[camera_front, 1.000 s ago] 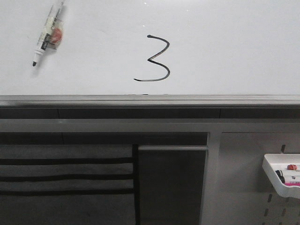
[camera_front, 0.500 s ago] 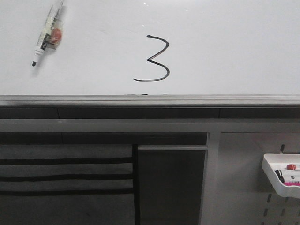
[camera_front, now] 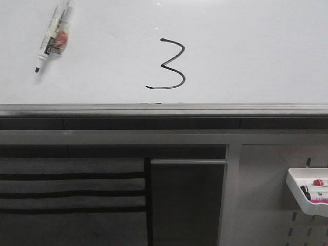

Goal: Write number 3 on whiteboard

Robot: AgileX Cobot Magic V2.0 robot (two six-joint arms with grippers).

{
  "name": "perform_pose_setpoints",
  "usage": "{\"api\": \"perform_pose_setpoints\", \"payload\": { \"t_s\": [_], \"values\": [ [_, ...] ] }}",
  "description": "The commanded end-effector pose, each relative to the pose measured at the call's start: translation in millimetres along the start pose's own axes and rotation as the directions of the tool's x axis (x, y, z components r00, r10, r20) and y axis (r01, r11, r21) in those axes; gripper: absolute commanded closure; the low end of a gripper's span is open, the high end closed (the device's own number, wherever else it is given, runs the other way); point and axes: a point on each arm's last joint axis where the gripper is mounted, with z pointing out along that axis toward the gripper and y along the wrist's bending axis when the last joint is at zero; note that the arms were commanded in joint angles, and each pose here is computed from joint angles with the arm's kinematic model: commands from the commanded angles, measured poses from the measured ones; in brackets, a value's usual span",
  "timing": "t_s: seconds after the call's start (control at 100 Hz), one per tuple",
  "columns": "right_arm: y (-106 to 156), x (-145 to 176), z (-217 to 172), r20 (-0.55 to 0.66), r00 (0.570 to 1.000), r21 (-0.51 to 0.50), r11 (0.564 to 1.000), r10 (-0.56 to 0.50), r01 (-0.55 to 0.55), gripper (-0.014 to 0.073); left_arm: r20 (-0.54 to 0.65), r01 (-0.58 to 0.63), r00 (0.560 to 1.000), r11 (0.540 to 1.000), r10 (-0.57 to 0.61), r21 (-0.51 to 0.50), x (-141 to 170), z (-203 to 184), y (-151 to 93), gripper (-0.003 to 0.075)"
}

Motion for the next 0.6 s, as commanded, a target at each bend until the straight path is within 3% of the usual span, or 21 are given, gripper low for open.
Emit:
{"api": "perform_pose_setpoints", "payload": {
  "t_s": [0.0, 0.59],
  "values": [
    [0.2, -1.9, -1.7, 0.084, 0.996, -0.012, 1.0, -0.008, 0.009, 0.0669, 0.093, 0.017, 0.996, 0.999, -0.013, -0.032, -6.8, -2.8, 2.9, 0.0738],
    [0.2, -1.9, -1.7, 0.084, 0.996, -0.012, 1.0, -0.008, 0.009, 0.0669, 0.101, 0.014, 0.995, 1.0, -0.014, 0.004, -7.7, -2.9, -0.3, 0.0738]
  ]
}}
